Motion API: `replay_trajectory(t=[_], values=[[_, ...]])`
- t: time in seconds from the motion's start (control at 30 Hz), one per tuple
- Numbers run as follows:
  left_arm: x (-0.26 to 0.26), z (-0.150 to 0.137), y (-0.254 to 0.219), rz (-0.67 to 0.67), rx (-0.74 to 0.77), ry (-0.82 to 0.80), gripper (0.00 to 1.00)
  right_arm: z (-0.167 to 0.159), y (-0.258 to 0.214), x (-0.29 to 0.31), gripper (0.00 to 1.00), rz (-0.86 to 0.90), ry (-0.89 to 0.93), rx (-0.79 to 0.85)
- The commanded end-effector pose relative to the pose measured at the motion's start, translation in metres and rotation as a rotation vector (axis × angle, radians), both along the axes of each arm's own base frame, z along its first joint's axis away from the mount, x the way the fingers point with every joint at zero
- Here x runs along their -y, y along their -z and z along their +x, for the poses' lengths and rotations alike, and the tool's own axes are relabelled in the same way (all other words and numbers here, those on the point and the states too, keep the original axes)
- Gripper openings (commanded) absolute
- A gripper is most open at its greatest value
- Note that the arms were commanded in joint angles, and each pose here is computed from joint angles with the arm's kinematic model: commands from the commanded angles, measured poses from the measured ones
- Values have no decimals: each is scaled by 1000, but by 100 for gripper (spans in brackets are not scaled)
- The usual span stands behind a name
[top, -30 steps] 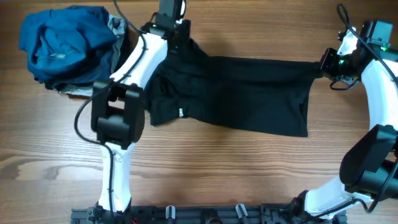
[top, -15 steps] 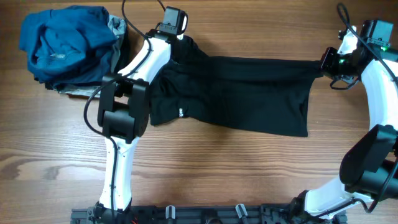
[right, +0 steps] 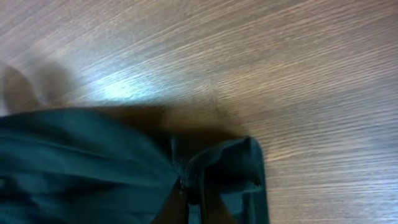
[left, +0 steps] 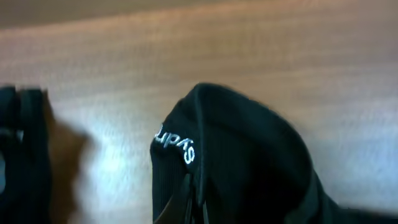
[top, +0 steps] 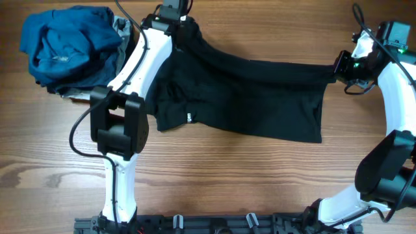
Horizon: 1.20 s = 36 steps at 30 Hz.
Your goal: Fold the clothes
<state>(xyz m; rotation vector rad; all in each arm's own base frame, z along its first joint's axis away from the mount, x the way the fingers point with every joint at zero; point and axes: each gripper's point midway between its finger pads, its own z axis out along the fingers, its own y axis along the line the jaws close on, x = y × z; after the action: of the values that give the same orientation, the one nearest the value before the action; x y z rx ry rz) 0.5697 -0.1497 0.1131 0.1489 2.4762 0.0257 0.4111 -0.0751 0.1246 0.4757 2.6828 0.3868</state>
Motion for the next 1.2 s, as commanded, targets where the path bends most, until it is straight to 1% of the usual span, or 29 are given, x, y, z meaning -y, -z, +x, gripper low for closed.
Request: replay_trajectory(t=[0.0,0.17,0.27,0.33,0.43,0.5,0.57,0.67,0.83,0.97,1.07,1.17], values=[[-13,-24,-33,26,-37,-13,4,-6,-2,-13,4,78,-38,-25],[-17,-70,-28,55,-207,12,4,-15,-4,-22,4,117,-74,-47],[9,-106,-19,-13,-344,99,4,-12,-7,-27,4,130,-118,-18],[18,-121,-15,-16,-396,126,4,-12,-7,-27,4,125,-129,-15],[20,-131,-11,-2,-434,135,4,-16,-6,-26,4,131,-120,-33],[12,-140,-5,15,-482,121,4,-22,-4,-22,4,138,-101,-60],[1,-145,10,23,-522,100,4,-27,-3,-15,4,139,-82,-72],[-14,-163,48,23,-606,51,4,-31,-2,-4,4,143,-56,-79],[-12,-188,83,7,-686,63,5,-32,0,-2,4,137,-49,-83],[-12,-193,92,3,-695,65,6,-41,2,-6,4,156,-44,-126],[-11,-189,92,-3,-682,60,5,-61,14,-9,5,182,-2,-220],[-9,-185,92,-9,-664,59,4,-86,39,-7,4,163,39,-327]])
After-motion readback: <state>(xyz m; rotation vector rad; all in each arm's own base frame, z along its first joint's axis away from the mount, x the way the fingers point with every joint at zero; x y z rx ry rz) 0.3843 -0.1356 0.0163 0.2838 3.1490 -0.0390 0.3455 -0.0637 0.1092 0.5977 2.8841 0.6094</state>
